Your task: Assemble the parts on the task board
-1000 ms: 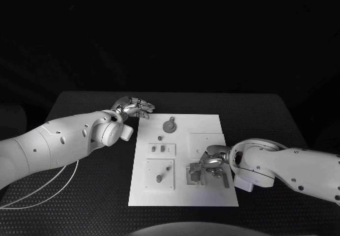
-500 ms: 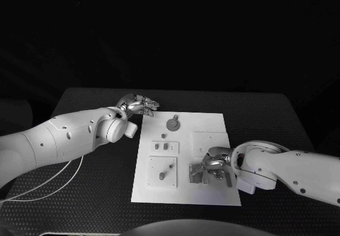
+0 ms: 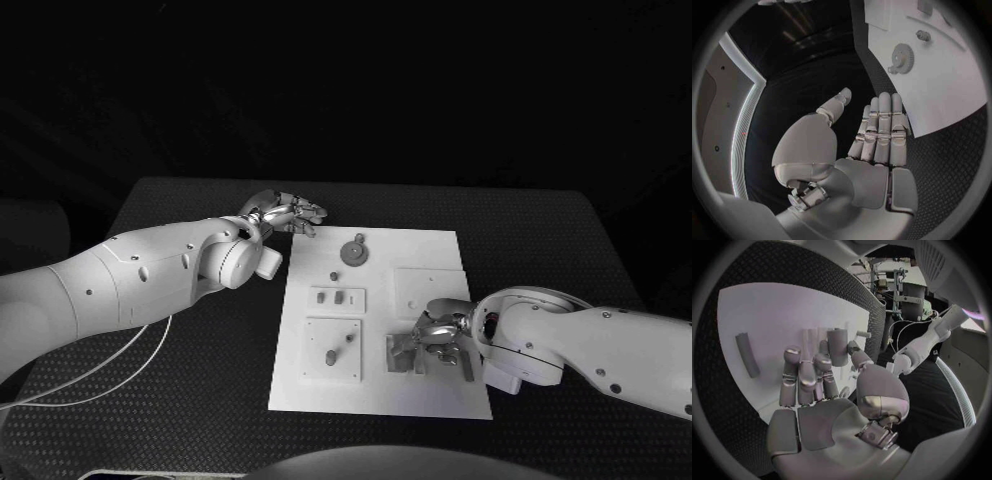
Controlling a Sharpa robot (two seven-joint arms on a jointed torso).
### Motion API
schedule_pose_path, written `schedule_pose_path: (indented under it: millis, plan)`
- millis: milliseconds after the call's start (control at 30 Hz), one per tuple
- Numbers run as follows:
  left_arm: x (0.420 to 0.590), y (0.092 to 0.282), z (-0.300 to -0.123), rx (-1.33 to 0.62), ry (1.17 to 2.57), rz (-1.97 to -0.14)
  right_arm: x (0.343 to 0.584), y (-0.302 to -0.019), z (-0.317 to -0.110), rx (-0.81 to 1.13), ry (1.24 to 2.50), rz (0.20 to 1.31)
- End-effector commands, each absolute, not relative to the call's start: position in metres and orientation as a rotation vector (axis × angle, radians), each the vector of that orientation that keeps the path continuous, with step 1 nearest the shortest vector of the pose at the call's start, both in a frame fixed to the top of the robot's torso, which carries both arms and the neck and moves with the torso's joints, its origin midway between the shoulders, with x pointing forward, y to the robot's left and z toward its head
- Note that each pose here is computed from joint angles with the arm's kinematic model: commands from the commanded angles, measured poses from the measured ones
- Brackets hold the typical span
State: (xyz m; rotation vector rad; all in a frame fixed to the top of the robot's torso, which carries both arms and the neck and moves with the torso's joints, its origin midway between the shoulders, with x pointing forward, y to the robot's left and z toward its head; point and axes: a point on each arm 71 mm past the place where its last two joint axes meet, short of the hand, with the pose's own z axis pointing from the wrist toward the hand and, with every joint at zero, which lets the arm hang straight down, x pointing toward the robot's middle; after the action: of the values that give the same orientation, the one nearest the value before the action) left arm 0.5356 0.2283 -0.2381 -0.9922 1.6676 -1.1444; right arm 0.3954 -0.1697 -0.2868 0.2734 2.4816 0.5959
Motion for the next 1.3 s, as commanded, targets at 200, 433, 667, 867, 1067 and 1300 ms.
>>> schedule_pose_path:
  millis: [200,433,667,867,1067,1300]
  plan:
    - [0.5354,0.2272,-0.237,-0.992,1.666,-1.156,0.392,-0.1673,-0.2912,0.227,2.509,0.588]
    - [0.5352,0.2274,-0.2372,-0.993,1.67,-1.155,0.3903,-0.1668,-0.2942,0.219,2.522,0.585]
    - [0.535,0.2279,-0.2371,-0.991,1.671,-1.153,0.3907,-0.1675,-0.295,0.22,2.519,0.58]
    - [0.535,0.228,-0.2371,-0.991,1.671,-1.152,0.3914,-0.1681,-0.2955,0.21,2.52,0.574]
    - [0.5347,0.2275,-0.2373,-0.988,1.677,-1.152,0.3921,-0.1689,-0.2962,0.204,2.524,0.567]
    - [0.5347,0.2284,-0.2373,-0.989,1.675,-1.15,0.3933,-0.1703,-0.2959,0.205,2.509,0.56]
